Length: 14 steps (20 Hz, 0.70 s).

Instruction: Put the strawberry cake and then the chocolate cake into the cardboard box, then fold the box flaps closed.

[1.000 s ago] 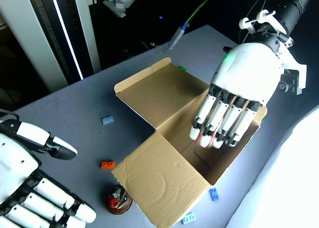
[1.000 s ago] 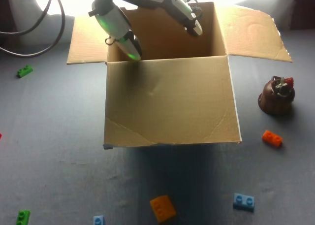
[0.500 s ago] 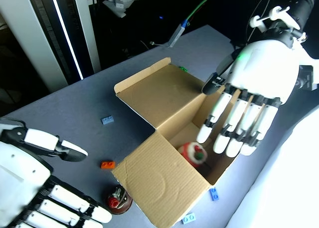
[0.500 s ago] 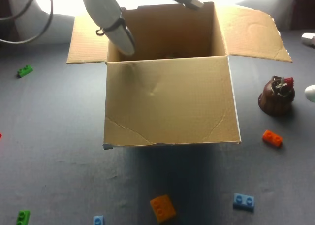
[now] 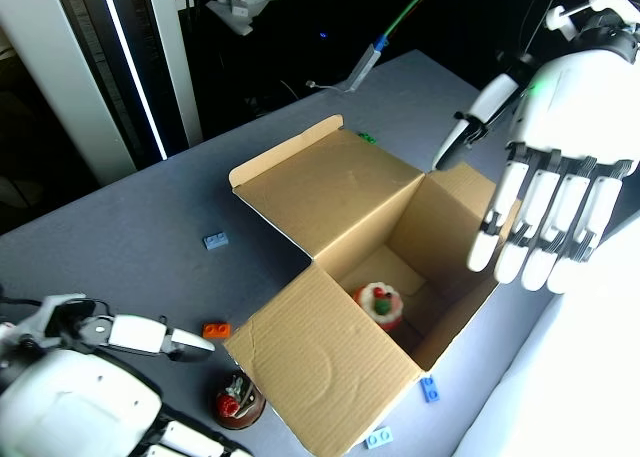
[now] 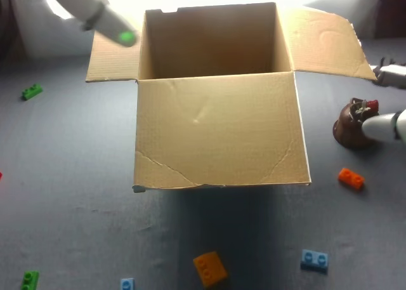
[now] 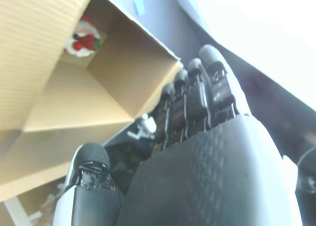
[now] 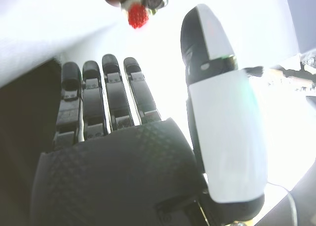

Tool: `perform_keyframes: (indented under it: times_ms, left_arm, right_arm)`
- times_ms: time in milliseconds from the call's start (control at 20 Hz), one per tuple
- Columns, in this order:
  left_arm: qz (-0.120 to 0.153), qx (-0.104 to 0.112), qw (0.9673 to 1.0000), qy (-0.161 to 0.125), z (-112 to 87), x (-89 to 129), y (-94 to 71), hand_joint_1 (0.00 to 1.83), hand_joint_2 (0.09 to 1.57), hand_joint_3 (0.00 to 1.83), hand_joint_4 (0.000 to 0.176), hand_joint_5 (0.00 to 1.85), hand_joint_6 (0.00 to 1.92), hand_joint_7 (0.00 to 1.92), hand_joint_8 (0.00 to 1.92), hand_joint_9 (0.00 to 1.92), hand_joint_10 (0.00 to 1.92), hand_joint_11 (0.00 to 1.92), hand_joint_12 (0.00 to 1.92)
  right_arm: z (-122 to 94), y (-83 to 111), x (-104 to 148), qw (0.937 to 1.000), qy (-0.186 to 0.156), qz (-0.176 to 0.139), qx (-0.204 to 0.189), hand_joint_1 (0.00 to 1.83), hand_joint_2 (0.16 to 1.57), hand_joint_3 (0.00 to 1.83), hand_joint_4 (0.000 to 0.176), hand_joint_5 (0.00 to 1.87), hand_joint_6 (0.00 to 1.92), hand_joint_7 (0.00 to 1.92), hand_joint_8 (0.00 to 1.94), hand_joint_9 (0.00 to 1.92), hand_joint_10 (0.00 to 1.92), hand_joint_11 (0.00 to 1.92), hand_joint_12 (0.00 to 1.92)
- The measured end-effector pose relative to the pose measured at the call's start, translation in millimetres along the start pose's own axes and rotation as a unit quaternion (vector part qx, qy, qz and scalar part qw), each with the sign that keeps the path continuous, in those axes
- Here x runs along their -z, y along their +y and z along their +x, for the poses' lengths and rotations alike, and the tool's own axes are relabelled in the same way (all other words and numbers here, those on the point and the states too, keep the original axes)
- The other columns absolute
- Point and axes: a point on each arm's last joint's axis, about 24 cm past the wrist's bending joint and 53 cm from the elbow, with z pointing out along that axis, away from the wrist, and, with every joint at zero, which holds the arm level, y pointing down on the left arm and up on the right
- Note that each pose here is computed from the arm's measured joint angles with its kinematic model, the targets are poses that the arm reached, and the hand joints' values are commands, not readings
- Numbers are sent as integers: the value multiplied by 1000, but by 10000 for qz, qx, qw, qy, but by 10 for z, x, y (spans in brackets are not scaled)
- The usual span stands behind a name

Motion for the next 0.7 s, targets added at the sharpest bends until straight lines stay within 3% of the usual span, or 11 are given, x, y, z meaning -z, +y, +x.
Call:
perform_keyframes:
  times_ms: [100, 200, 300, 550, 700]
  left_arm:
    - [-135, 257, 9996, 55, 120, 186, 136, 0, 1227, 3, 0, 68, 1, 109, 2, 99, 0, 0, 364]
    - [-208, 457, 9987, 43, 181, 349, 223, 0, 1230, 2, 0, 80, 3, 122, 3, 113, 3, 0, 454]
    - [-285, 674, 9973, -26, 212, 518, 312, 0, 1251, 8, 0, 71, 0, 97, 2, 98, 2, 0, 411]
    - [-337, 1312, 9908, 74, 456, 835, 425, 0, 1281, 10, 0, 87, 2, 104, 2, 108, 3, 0, 447]
    - [-474, 1462, 9879, 195, 672, 1025, 513, 0, 1283, 3, 0, 96, 4, 111, 4, 111, 5, 0, 430]
  right_arm:
    - [95, -3, -63, 9999, 69, -37, 111, 565, 1145, 1, 0, 46, 0, 81, 1, 82, 1, 0, 188]
    - [109, 18, -106, 9998, 52, -101, 180, 577, 1138, 0, 0, 69, 10, 114, 13, 101, 9, 0, 188]
    - [89, 57, -129, 9994, -4, -198, 277, 614, 1137, 0, 0, 48, 1, 107, 5, 87, 2, 0, 134]
    - [190, 43, -201, 9989, 55, -225, 415, 736, 1119, 0, 0, 59, 6, 90, 2, 85, 3, 0, 243]
    - [205, 5, -212, 9988, 47, -212, 446, 818, 1091, 0, 0, 66, 5, 94, 0, 82, 0, 0, 318]
